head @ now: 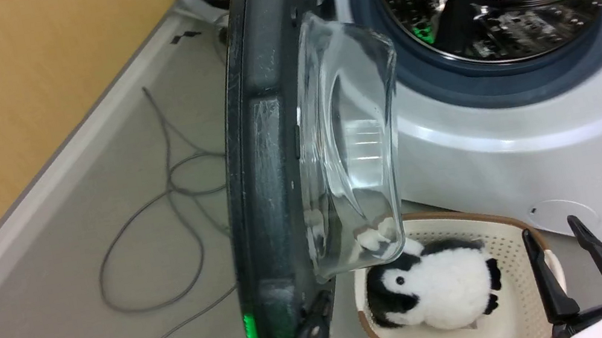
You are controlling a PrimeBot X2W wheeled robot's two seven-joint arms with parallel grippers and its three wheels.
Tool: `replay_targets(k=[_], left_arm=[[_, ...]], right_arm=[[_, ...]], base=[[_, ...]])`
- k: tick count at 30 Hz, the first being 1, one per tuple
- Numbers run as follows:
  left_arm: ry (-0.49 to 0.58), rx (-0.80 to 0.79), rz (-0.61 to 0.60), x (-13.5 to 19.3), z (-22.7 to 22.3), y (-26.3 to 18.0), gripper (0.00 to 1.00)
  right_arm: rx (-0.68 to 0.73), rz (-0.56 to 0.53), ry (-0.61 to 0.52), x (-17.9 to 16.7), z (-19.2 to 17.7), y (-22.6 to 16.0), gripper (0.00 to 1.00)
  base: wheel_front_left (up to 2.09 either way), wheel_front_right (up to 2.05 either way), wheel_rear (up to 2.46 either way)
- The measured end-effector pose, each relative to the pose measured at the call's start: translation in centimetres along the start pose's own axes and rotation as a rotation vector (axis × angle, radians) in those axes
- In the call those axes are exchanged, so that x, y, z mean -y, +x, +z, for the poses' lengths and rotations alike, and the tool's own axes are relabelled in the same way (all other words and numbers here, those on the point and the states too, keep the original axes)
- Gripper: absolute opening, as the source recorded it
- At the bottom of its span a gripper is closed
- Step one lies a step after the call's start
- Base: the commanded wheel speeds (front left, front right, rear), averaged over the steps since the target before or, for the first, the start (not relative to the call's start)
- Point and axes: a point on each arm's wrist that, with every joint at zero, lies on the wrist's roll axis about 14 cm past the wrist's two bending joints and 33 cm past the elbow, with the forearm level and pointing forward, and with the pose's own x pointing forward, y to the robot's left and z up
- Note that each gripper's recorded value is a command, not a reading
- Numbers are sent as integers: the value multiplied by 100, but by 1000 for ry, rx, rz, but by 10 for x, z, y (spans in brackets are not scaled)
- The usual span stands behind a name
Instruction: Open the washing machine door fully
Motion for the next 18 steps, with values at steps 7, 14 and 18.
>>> replay_targets(k=[7, 14, 18], left_arm=[[35, -9, 161, -44, 1, -12, 0], [80, -16, 290, -84, 3, -18, 0], [90, -25, 376, -111, 3, -24, 0]], right_arm=[[-16, 56, 13, -17, -8, 12, 100], [-24, 81, 14, -23, -14, 21, 100], [-25, 83, 14, -22, -16, 25, 100]], base=[[0, 0, 0], [0, 0, 0], [0, 0, 0]])
